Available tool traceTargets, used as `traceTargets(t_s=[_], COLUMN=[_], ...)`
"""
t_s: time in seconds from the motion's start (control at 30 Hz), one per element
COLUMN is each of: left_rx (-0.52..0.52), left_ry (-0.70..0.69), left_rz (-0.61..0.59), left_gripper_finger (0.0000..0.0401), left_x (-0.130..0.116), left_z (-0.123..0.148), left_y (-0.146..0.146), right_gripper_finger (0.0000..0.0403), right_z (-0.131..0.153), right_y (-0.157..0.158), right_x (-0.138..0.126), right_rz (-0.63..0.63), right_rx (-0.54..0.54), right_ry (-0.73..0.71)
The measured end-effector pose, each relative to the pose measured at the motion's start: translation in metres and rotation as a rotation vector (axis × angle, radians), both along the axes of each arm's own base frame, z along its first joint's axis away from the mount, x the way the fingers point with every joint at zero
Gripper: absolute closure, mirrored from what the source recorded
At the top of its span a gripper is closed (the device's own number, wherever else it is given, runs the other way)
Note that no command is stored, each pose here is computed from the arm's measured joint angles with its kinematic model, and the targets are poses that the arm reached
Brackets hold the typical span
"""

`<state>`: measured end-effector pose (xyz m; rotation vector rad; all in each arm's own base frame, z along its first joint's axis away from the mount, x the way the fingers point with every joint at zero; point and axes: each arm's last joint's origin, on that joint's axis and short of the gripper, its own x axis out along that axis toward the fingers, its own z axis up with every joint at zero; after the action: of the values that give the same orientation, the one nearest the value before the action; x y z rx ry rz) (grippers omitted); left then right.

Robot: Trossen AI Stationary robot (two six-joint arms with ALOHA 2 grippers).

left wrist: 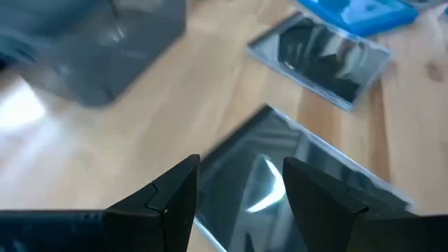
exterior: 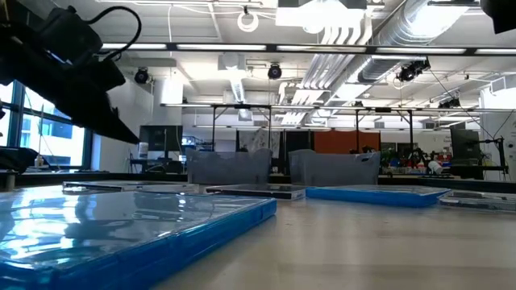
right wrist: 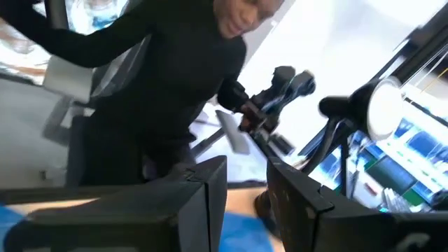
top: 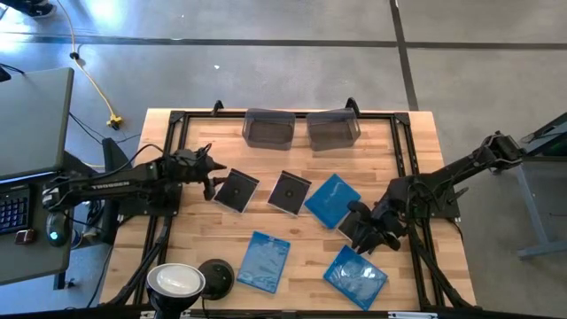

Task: Pick & place jewel cases by type
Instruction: Put the top left black cd case into the left black bin

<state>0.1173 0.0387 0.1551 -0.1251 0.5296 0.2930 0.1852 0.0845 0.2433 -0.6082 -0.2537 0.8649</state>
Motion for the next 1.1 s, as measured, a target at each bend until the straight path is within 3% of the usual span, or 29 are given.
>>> traceTargets(t_s=[0.27,0.47,0.57,0.67,0.8,0.97,1.1], left_rx=[-0.067,-0.087,-0.212,-0.366,-0.483,-0.443,-0.419], left_ry=[0.054,0.031,-0.006,-0.043,0.006,0.081,0.077], left_rz=[0.016,0.035,0.139,0.237,0.276,0.37,0.396], left_gripper_finger=[0.02,0.02,0.02,0.02,0.02,0.02,0.02], left_x=[-0.003,-0.002,-0.002,-0.002,-0.006,-0.012,-0.012], left_z=[-0.006,-0.004,-0.005,-0.005,-0.011,-0.017,-0.017], left_y=[-0.001,-0.001,0.0,-0.001,-0.003,-0.002,-0.001], right_gripper_finger=[0.0306,0.0306,0.0306,0.0306,0.0306,0.0306,0.0306], right_z=[0.005,0.006,0.006,0.005,0.015,0.004,-0.015], right_y=[-0.001,-0.013,-0.021,-0.03,-0.047,-0.077,-0.094], right_x=[0.001,0.012,0.022,0.034,0.066,0.128,0.164], right_rz=[-0.049,-0.515,-0.723,-0.837,-0.971,-1.225,-1.342], right_rx=[0.035,0.092,0.216,0.298,0.325,0.415,0.374], right_ry=[-0.029,-0.033,-0.025,-0.084,-0.128,0.144,0.343])
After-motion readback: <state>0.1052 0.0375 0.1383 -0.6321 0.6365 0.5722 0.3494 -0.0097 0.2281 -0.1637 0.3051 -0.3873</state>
